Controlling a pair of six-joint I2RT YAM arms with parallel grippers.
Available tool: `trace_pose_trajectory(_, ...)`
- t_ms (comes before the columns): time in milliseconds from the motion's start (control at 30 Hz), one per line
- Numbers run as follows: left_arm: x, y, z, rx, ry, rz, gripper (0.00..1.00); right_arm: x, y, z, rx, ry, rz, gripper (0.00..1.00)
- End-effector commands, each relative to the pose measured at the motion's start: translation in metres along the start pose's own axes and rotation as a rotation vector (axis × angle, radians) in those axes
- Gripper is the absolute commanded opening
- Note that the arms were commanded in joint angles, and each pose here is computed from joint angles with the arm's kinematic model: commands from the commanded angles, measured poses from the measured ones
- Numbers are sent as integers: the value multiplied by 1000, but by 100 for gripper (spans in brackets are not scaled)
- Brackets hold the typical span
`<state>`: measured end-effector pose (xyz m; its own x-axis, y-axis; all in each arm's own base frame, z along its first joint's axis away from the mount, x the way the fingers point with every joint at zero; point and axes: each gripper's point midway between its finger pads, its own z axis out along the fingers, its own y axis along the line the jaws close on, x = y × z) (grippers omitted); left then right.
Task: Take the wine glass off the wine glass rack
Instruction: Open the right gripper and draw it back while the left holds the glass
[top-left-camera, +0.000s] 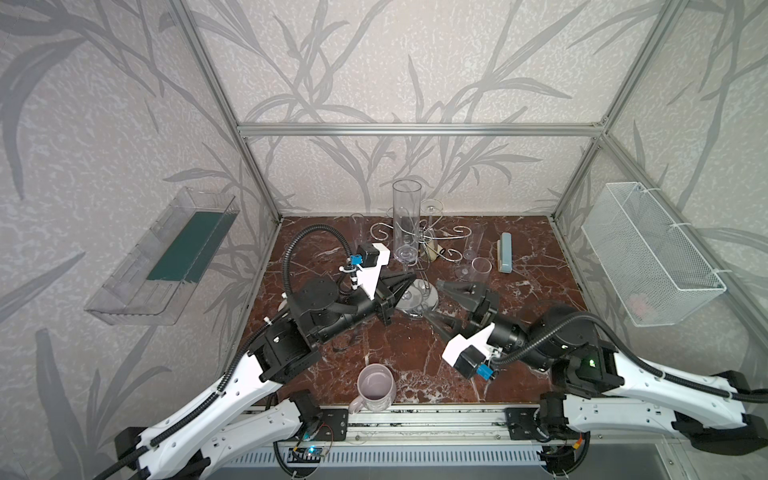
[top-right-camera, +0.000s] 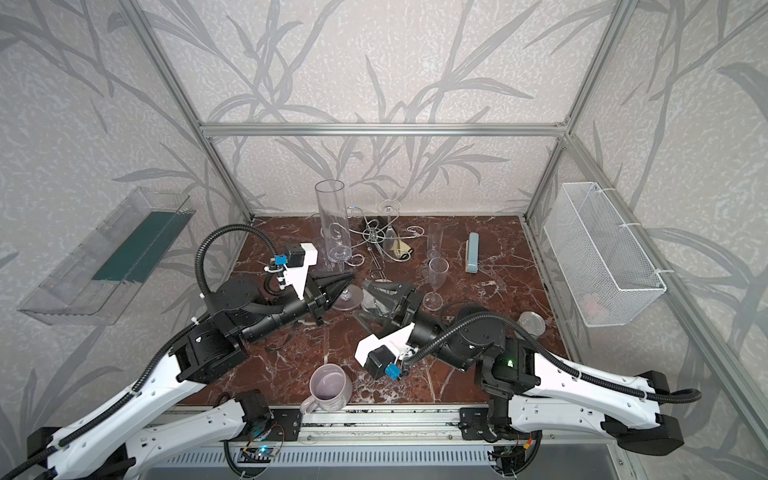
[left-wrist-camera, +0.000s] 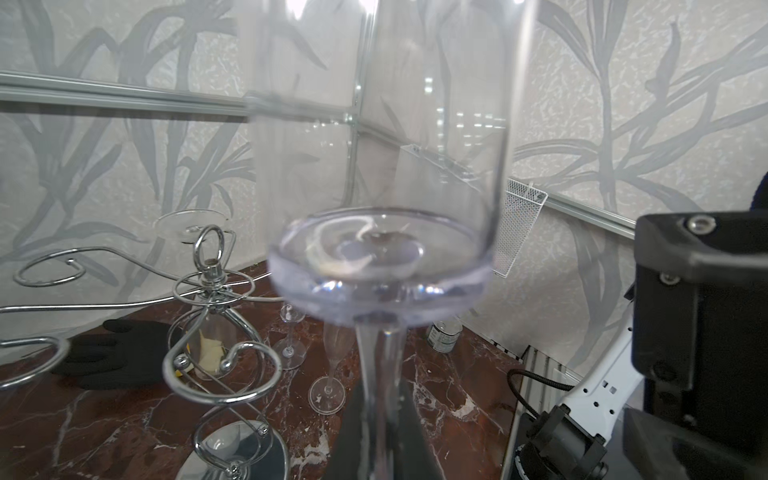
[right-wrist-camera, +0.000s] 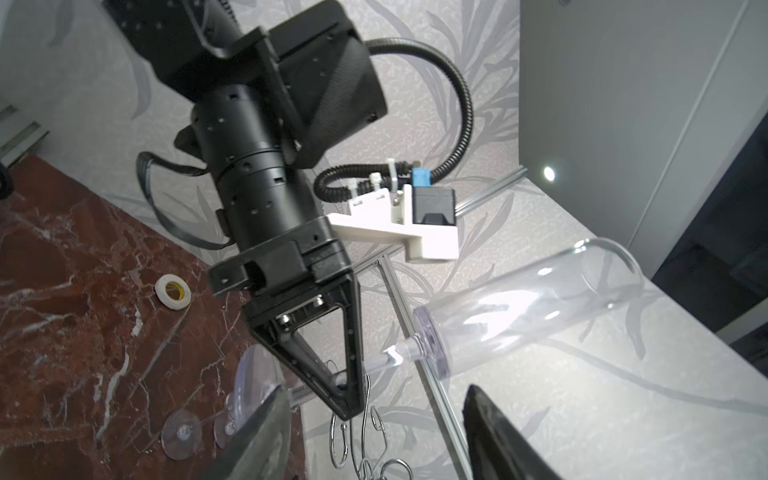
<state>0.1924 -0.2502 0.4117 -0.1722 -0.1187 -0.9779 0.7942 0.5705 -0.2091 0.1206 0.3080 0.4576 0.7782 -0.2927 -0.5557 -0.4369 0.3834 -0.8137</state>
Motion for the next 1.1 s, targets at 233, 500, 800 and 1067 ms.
trace_pose_trajectory(233,0,7,-15,-49,-23,165,0,1,-76,5,207,4,661,75)
trace_pose_trajectory(500,8,9,-20,-65,6,211,0,6,-90,23,109,-57,960,76)
trace_pose_trajectory(800,19,6,-15,-62,42,239,0,-2,-87,52,-45,-120,1068,75)
trace_pose_trajectory(1067,31,6,-10,-75,86,282,0,-11,-87,63,-98,-158,1120,75)
